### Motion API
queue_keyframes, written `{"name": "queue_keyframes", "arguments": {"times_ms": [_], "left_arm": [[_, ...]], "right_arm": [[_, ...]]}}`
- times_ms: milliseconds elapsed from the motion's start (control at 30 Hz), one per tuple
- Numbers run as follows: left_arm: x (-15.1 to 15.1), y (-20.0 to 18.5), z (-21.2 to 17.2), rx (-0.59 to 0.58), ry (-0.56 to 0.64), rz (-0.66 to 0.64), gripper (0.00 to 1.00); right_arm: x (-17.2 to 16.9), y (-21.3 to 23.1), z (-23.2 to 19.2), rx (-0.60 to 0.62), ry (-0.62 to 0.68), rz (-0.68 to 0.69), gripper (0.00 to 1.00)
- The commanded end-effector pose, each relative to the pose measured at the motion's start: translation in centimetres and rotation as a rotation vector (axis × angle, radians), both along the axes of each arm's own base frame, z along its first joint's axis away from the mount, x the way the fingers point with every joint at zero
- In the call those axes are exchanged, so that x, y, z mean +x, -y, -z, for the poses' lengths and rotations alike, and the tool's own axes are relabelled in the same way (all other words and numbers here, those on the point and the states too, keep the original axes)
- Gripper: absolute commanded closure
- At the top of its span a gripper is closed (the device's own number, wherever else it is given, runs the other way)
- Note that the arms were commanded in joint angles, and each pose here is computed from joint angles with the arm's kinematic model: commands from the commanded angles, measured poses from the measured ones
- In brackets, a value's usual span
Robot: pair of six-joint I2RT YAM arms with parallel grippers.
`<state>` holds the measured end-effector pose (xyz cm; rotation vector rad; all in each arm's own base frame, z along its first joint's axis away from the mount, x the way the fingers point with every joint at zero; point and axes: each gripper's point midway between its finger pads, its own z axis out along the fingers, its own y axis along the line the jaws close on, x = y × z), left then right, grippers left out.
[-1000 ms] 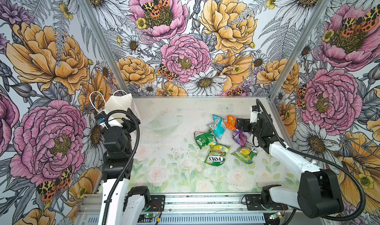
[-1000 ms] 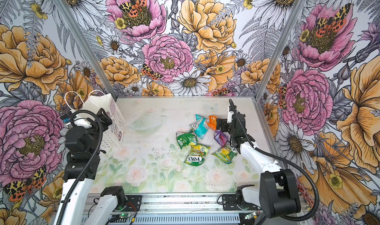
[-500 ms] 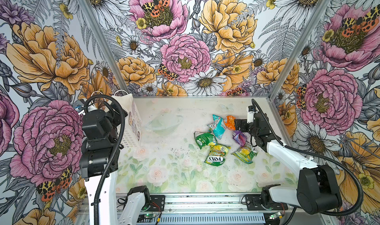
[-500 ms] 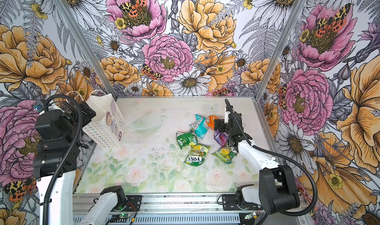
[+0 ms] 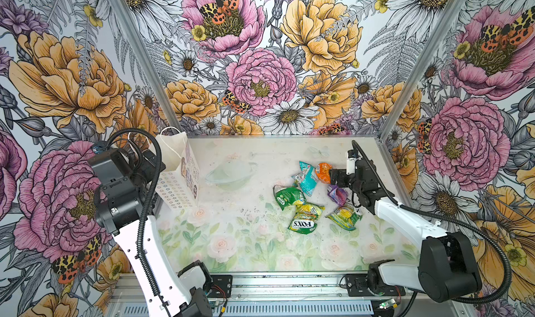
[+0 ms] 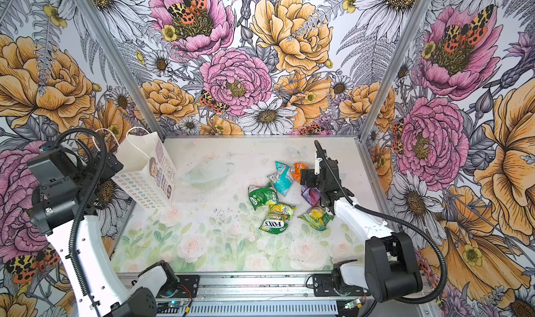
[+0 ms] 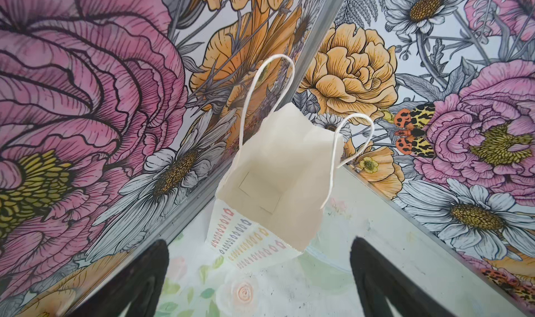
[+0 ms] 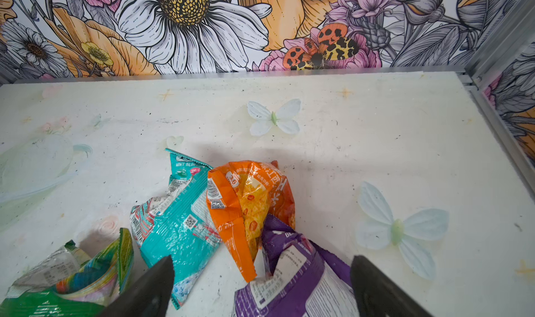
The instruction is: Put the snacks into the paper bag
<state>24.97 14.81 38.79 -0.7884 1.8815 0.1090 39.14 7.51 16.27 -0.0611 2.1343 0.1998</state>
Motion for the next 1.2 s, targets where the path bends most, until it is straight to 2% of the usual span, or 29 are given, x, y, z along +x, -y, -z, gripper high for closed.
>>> {"name": "queue_keyframes", "arguments": {"times_ms": [0,1167], "left_arm": [[0.2,0.4,0.6,0.008,-0.023,0.073,0.01],[3.6,-2.0,8.2,-0.168,-0.168,0.165,0.01]], "right_arm": [[0.9,-0.3,-1.0,-0.018,0.023,-0.004,0.04],[2.0,-4.3,1.4,-0.010,-0.055,-0.081,0.04]]}}
